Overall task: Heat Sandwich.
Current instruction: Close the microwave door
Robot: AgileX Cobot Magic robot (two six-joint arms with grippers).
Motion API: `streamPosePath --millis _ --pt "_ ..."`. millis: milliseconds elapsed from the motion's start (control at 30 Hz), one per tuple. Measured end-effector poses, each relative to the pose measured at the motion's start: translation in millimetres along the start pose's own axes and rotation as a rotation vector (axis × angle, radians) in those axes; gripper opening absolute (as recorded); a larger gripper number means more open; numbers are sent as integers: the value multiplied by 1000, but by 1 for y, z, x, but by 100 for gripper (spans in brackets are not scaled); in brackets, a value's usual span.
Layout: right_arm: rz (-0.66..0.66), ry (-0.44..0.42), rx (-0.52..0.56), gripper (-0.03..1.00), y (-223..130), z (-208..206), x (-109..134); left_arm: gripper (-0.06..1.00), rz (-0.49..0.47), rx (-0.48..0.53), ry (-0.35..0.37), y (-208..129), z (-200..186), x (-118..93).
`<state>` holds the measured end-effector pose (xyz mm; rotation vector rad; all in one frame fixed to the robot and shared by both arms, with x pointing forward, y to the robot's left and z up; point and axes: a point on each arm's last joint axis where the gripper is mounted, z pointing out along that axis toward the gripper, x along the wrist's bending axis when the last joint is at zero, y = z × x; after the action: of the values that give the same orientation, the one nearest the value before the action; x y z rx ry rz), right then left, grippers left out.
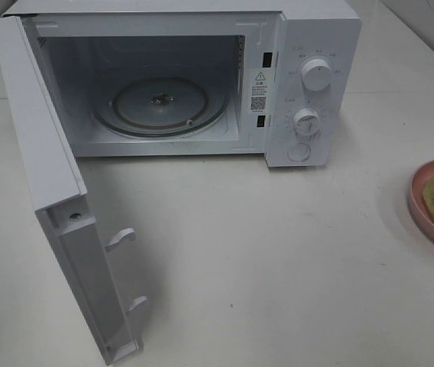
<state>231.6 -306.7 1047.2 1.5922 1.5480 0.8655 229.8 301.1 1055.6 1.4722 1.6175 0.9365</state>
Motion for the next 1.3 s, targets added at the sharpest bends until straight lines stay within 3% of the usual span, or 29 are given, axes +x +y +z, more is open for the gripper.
streamPosePath --millis 933,1300 --pt "0 0 -7 73 1 0 0 99 -3 11 -6 1 2 -1" --pt "0 0 -7 73 1 0 0 89 -14 11 -19 29 21 -3"
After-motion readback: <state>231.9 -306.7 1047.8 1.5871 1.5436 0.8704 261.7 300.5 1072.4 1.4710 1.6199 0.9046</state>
